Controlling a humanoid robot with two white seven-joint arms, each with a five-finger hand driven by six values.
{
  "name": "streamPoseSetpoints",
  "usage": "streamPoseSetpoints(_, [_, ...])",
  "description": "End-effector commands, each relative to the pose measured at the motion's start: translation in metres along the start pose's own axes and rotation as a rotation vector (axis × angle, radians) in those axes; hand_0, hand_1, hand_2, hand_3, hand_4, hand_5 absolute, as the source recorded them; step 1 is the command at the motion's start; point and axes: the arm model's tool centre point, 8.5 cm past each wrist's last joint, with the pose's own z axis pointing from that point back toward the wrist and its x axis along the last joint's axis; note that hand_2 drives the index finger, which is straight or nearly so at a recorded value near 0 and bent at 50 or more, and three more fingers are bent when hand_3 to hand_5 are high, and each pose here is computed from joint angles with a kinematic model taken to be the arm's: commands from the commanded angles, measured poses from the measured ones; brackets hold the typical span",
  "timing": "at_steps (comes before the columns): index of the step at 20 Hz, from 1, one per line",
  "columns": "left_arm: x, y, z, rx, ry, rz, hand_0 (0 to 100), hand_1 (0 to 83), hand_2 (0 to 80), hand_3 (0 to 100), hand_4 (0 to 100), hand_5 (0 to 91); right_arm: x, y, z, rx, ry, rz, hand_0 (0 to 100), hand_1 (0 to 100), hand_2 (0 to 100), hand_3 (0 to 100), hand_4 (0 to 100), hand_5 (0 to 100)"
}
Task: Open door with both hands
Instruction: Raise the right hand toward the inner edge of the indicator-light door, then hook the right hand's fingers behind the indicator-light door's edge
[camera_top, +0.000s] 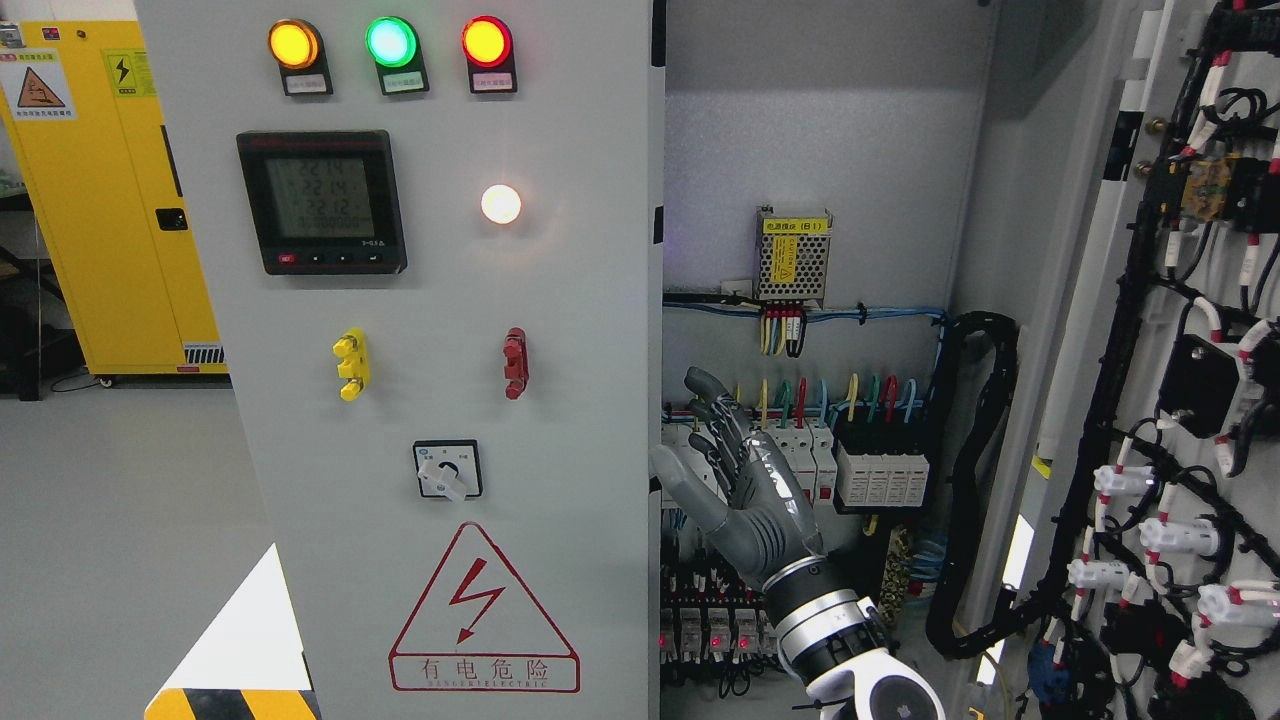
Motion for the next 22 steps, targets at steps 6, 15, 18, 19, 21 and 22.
streamPoseSetpoints(6, [-0.001, -0.012, 0.0, -0.017, 0.001, 0.002, 12, 55.6, 0.0, 0, 0, 0.0, 0.001, -0.013, -0.016, 0.015, 0.02, 0.003, 0, 50, 4, 0, 0, 0])
streamPoseSetpoints(15, [-0.001, -0.015, 0.0, -0.022, 0.001, 0.002, 12, 55.6, 0.0, 0, 0, 0.0, -0.003, -0.013, -0.024, 0.044, 0.031, -0.09, 0, 50, 4, 0, 0, 0])
streamPoseSetpoints(18, [-0.001, -0.018, 0.0, -0.027, 0.001, 0.003, 12, 55.6, 0.0, 0, 0, 0.0, -0.003, -0.01, -0.027, 0.1, 0.033, -0.091, 0, 50, 4, 0, 0, 0])
streamPoseSetpoints(19, [-0.001, -0.019, 0.0, -0.028, 0.0, 0.004, 12, 55.6, 0.0, 0, 0, 0.0, -0.004, -0.01, -0.027, 0.117, 0.035, -0.094, 0, 50, 4, 0, 0, 0])
streamPoseSetpoints(21, [-0.001, -0.02, 0.0, -0.03, 0.0, 0.008, 12, 55.6, 0.0, 0, 0, 0.0, -0.006, -0.028, -0.026, 0.08, 0.036, -0.112, 0, 50, 4, 0, 0, 0])
streamPoseSetpoints(22, [0.0, -0.022, 0.0, -0.032, -0.002, 0.01, 12, 55.6, 0.0, 0, 0, 0.0, -0.004, -0.031, -0.028, 0.078, 0.031, -0.12, 0, 50, 4, 0, 0, 0])
